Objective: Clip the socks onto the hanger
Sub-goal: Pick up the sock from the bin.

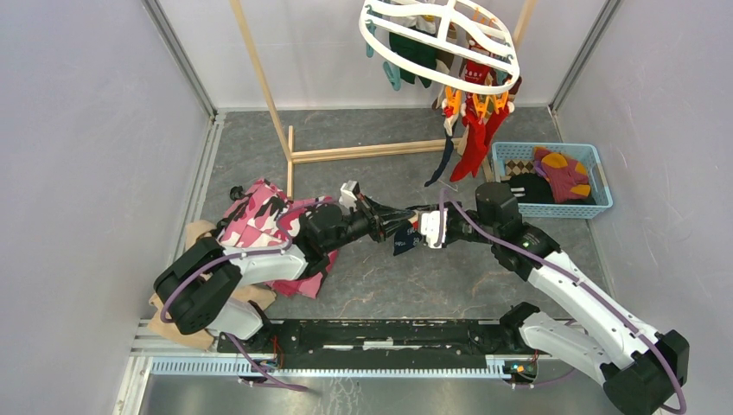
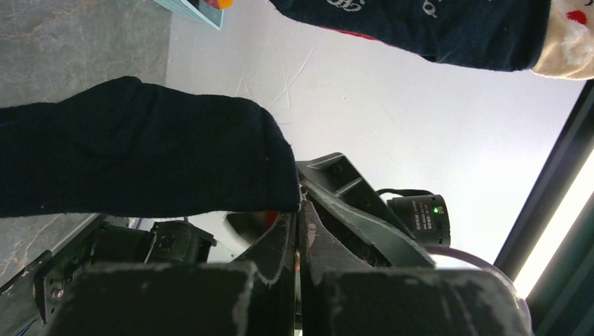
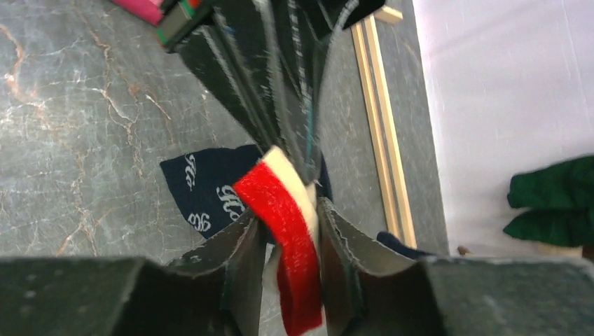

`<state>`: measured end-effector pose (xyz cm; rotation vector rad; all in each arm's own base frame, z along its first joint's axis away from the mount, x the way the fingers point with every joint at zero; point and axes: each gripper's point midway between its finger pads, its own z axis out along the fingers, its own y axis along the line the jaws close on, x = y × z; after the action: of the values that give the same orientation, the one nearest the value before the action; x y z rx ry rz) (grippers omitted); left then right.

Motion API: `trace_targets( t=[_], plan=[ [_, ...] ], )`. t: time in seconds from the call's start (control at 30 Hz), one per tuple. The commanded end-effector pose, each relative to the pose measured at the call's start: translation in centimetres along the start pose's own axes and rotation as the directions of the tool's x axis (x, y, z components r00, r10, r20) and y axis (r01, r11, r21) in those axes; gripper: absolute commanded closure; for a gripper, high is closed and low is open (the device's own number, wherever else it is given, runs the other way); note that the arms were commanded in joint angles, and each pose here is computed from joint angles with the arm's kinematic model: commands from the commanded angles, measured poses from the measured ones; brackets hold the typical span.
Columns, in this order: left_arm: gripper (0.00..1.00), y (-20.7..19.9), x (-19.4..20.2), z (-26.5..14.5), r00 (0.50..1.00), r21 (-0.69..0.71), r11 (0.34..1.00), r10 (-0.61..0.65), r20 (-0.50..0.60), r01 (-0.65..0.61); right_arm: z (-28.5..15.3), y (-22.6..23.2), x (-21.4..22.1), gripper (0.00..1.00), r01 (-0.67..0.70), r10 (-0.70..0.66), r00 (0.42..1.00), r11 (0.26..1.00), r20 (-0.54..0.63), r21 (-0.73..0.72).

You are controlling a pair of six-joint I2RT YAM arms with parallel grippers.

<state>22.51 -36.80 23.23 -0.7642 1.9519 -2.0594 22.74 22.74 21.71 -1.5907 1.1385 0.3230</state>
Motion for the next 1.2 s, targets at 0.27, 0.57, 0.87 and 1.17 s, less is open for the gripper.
trace_targets(
  t=[0.27,0.57,0.87,1.17],
  plan=[
    [0.79,-0.9,-1.4,-1.9,0.999,0.094,0.996,0.000,0.047,-0.005,0.5,1.7,-0.5,1.00,-0.080,0.083,0.996,0.994,0.041,-0.077],
    [0.37,1.1,-3.8,-6.6,0.843,0.037,0.846,0.524,0.122,-0.532,1.2,5.4,-0.6,1.00,-0.205,0.243,0.967,0.919,0.076,-0.338],
    [0.23,1.4,-0.7,-9.2,0.194,0.138,0.186,0.980,0.048,-0.973,1.0,5.8,-1.2,0.98,-0.180,0.233,0.970,0.884,0.072,-0.432],
    [0.19,5.4,1.0,-6.3,-0.293,0.200,-0.279,0.955,-0.044,-0.939,0.6,5.0,-2.5,0.97,-0.111,0.185,0.978,0.854,0.097,-0.509]
  ],
)
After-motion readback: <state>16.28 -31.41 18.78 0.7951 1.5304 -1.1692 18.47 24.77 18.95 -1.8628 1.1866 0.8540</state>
